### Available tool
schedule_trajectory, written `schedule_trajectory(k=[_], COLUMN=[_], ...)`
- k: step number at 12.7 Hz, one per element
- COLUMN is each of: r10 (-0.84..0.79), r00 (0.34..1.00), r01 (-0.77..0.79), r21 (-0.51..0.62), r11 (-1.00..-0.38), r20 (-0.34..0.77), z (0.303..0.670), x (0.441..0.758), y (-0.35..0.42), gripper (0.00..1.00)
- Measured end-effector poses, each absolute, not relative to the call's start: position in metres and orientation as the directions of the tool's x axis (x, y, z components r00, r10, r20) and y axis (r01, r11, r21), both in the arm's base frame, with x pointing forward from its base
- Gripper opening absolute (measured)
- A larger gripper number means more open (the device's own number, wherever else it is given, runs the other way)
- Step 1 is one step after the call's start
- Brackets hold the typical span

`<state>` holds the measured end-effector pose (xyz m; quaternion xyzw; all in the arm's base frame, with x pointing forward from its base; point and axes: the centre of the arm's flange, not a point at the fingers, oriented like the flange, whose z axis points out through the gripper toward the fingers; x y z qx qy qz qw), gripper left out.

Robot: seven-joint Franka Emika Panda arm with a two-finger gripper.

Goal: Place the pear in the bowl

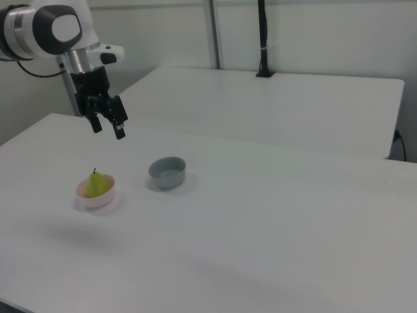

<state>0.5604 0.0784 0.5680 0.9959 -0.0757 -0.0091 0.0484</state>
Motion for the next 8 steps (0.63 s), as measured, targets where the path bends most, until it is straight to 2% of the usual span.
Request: schedule_trajectory(k=[4,8], r10=[-0.142,-0.039], r00=[0.99,0.999], r01=[-0.141,-0.04], r21=[0.04,-0.017], r11=[-0.989,-0.999], r20=[-0.026,-0.016], z=[0.595,0.605], x=[0.545,0.541], y=[0.03,-0.007], gripper=[1.0,1.0])
